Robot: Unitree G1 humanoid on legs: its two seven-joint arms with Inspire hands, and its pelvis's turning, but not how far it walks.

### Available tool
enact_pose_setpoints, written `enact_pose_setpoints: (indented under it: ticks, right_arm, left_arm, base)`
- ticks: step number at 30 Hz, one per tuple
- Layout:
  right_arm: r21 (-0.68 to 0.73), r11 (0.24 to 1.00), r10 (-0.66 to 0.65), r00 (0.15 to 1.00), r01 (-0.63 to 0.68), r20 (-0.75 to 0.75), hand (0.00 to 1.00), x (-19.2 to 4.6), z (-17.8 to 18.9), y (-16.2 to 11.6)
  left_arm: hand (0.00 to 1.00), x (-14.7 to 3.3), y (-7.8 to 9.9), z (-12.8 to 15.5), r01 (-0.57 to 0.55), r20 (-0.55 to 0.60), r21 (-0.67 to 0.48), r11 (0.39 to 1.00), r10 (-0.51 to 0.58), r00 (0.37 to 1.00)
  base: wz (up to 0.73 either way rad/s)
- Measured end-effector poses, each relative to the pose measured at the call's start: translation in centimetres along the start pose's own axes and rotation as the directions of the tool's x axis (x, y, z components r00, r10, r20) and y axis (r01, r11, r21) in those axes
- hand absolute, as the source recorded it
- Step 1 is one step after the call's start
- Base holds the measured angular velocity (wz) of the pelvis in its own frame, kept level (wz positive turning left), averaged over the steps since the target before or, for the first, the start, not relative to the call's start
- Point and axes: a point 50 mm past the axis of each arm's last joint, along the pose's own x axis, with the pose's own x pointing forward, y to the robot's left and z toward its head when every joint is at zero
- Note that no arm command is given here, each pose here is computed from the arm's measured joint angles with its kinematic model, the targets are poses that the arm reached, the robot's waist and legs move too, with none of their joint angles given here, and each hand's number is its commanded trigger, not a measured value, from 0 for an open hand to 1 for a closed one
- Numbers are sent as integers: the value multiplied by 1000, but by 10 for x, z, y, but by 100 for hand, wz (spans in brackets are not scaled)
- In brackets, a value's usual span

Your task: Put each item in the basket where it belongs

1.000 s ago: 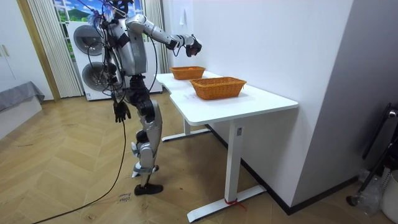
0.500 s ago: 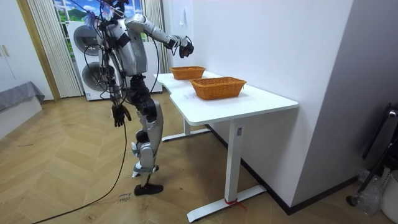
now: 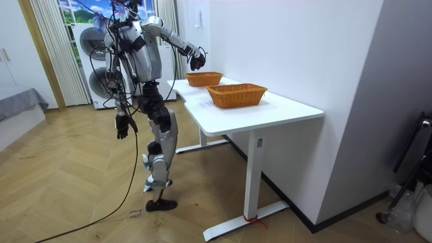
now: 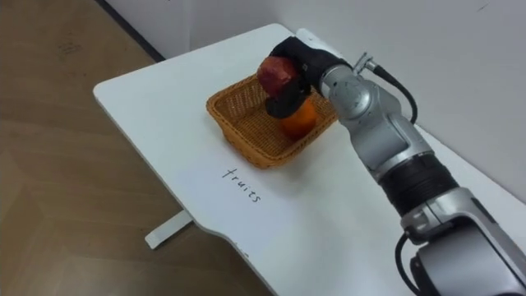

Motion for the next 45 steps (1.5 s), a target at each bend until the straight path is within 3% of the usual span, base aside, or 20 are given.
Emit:
enact_pose_setpoints:
  ticks: [35, 39, 45]
  right_arm:
    - [2, 1000, -1, 1000, 1, -22, 0, 1, -7, 0]
    - [6, 1000, -27, 999, 27, 23, 0, -1, 1, -6]
    - [100, 979, -189, 976, 178, 113, 0, -15, 10, -37]
  left_arm:
    - [0, 0, 3, 4, -16, 29, -21, 1000, 16, 999]
    - [0, 0, 2, 5, -10, 30, -21, 1000, 11, 999]
    - [0, 0, -4, 5, 3, 25, -26, 1000, -3, 1000]
  base:
    - [0]
    - [-5]
    - [-6]
